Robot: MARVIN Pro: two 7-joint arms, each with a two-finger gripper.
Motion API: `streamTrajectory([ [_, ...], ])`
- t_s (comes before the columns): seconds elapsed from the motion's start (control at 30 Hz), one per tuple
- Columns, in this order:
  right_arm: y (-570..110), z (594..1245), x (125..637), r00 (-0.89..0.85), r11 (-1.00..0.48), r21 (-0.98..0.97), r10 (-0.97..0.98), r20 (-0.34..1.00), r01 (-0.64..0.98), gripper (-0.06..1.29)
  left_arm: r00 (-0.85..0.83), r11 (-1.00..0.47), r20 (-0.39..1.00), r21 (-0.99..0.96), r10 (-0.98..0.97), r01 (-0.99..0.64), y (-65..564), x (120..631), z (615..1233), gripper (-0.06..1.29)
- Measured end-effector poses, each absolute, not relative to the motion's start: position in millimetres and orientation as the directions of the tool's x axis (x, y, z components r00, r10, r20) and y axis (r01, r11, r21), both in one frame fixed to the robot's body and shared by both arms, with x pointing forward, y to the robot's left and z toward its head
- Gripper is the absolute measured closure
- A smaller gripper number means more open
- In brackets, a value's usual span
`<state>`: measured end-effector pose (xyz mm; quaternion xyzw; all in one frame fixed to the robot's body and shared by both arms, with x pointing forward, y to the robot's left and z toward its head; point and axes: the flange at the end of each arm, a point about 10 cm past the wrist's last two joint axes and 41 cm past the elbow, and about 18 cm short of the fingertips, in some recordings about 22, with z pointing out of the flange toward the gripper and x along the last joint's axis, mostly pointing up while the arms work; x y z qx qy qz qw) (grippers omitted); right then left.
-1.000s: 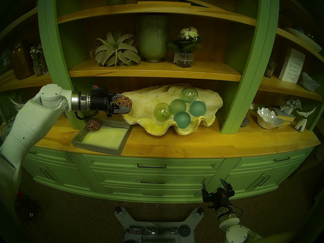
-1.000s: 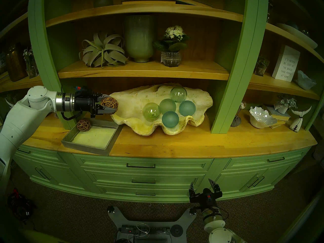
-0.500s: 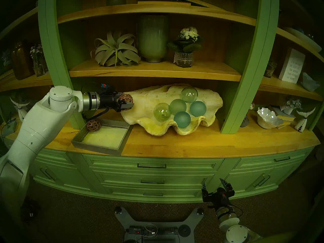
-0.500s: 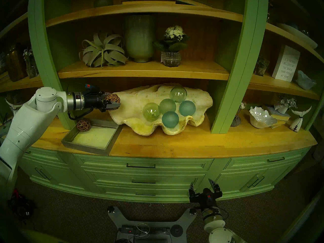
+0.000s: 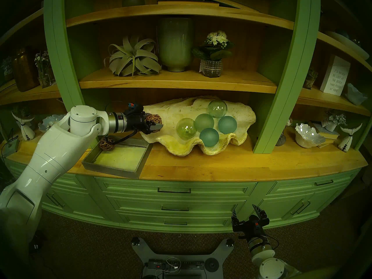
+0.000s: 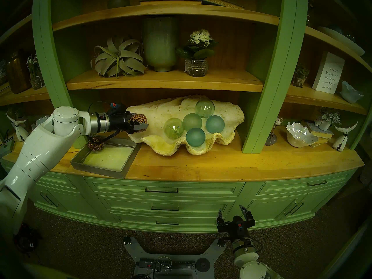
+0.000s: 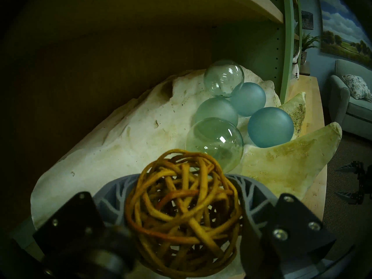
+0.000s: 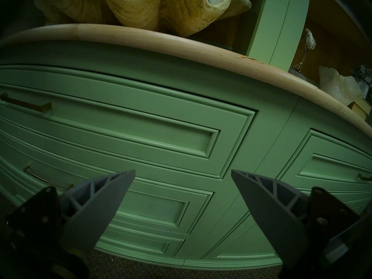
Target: Put wooden balls into bowl
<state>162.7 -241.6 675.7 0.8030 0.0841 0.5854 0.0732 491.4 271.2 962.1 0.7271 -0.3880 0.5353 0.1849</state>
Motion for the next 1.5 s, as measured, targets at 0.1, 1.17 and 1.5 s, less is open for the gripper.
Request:
streamTrajectory([
  [0.1,-241.6,675.8,162.7,0.3,-0.975,0.216,0.221,0.928,0.049,-0.01,0.132,-0.631,0.918,-0.147,-0.373,-0.762,269.9,493.0,957.5,0.53],
  [1.17,-241.7,675.7,162.7,0.3,-0.975,0.216,0.221,0.928,0.049,-0.01,0.041,-0.557,0.896,-0.239,-0.443,-0.795,271.4,478.7,981.2,0.02],
  [1.5,-241.9,674.9,162.3,0.302,-0.975,0.217,0.222,0.927,0.05,-0.01,0.067,-0.589,0.871,-0.269,-0.486,-0.762,328.2,460.5,992.8,0.02],
])
